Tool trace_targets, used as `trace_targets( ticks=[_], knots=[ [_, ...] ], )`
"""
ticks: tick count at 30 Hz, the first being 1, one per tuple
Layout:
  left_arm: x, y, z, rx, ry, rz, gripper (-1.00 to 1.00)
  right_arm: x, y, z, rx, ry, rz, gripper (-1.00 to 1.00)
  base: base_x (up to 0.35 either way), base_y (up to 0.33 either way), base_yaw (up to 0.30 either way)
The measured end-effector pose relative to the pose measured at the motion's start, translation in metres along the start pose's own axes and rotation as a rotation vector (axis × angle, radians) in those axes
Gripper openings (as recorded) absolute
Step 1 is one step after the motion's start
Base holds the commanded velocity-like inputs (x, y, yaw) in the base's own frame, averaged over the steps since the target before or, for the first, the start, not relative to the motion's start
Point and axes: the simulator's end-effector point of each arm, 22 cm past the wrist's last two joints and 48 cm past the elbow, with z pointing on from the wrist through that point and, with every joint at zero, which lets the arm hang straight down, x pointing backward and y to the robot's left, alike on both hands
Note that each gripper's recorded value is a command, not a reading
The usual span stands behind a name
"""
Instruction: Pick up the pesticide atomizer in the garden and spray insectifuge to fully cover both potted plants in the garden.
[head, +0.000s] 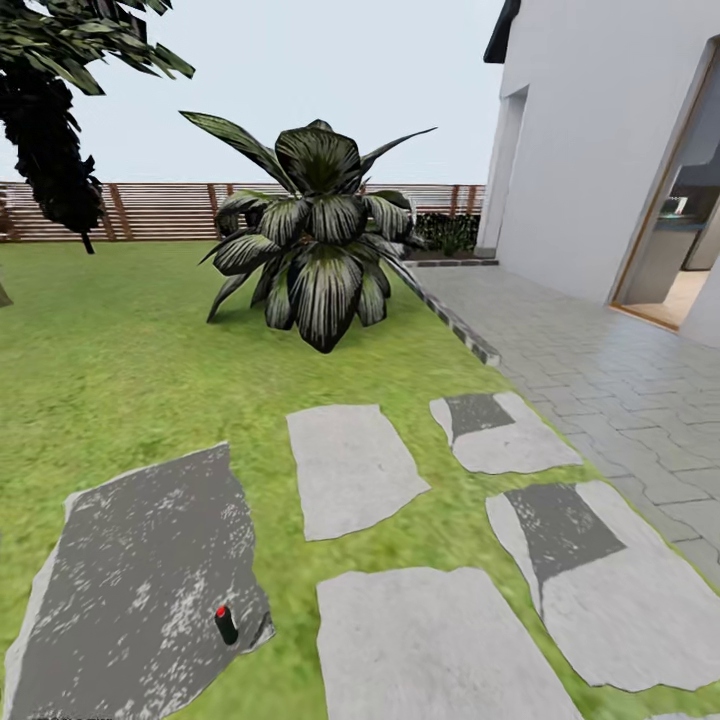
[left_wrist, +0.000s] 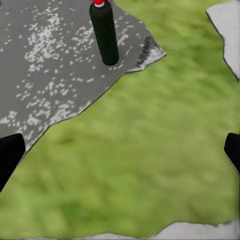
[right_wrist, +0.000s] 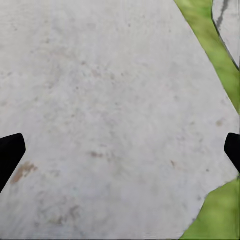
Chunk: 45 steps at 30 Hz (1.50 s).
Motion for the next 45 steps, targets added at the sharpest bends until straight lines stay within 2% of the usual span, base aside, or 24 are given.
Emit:
trace_targets(
  ticks=[45],
  knots=[
    [0.0001,0.0000,0.0000,0.000,0.000,0.000,1.00,0.0002,0.0000,0.0000,0.000,0.001,0.000,1.00,0.168,-0.239,0.277]
  ],
)
